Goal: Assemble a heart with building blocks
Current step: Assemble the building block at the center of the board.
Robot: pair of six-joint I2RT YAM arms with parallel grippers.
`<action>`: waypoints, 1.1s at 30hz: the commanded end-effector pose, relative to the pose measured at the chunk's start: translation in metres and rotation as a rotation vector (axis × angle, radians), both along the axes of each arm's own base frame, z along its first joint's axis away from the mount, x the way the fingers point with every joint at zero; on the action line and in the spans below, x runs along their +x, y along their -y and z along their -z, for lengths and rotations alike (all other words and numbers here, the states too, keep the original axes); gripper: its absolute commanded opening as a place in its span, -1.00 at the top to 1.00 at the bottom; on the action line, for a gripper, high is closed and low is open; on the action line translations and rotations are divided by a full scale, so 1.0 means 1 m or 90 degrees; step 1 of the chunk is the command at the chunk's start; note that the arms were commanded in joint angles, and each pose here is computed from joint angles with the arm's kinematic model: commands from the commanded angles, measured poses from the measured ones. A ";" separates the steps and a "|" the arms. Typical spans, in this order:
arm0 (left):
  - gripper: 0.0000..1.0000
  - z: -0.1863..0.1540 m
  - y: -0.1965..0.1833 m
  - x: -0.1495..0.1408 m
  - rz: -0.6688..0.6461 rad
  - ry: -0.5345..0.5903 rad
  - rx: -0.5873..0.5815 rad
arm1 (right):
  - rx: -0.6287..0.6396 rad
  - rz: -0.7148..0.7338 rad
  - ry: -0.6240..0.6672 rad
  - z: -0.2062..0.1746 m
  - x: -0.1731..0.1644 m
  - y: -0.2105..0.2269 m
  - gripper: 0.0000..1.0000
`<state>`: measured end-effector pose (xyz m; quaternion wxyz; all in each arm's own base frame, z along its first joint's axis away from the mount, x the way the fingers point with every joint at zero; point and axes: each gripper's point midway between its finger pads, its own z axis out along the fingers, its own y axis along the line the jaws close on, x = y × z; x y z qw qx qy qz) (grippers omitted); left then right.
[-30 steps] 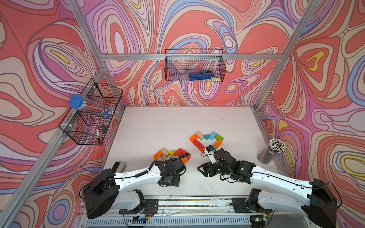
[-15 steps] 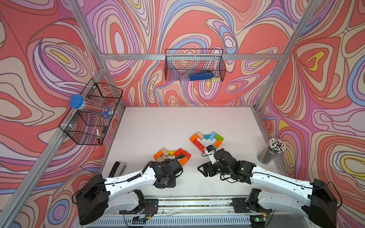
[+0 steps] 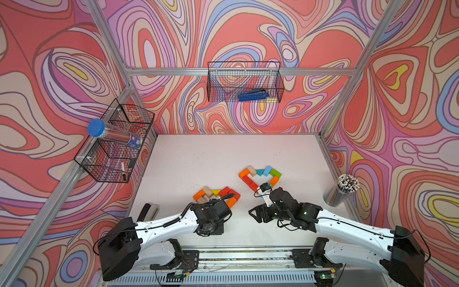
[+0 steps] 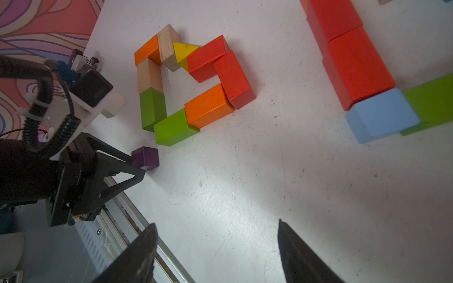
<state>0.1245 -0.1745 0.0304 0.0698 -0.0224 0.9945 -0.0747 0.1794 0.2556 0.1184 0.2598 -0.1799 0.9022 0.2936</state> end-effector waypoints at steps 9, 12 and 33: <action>0.44 0.000 -0.006 0.017 -0.021 0.035 0.049 | -0.004 0.009 0.002 0.004 -0.001 0.005 -0.55; 0.45 -0.001 -0.006 0.021 -0.029 0.041 0.052 | -0.004 0.009 0.002 0.004 -0.001 0.005 -0.55; 0.47 -0.003 0.000 0.038 -0.019 0.053 0.047 | -0.013 0.010 0.007 0.004 0.000 0.007 -0.55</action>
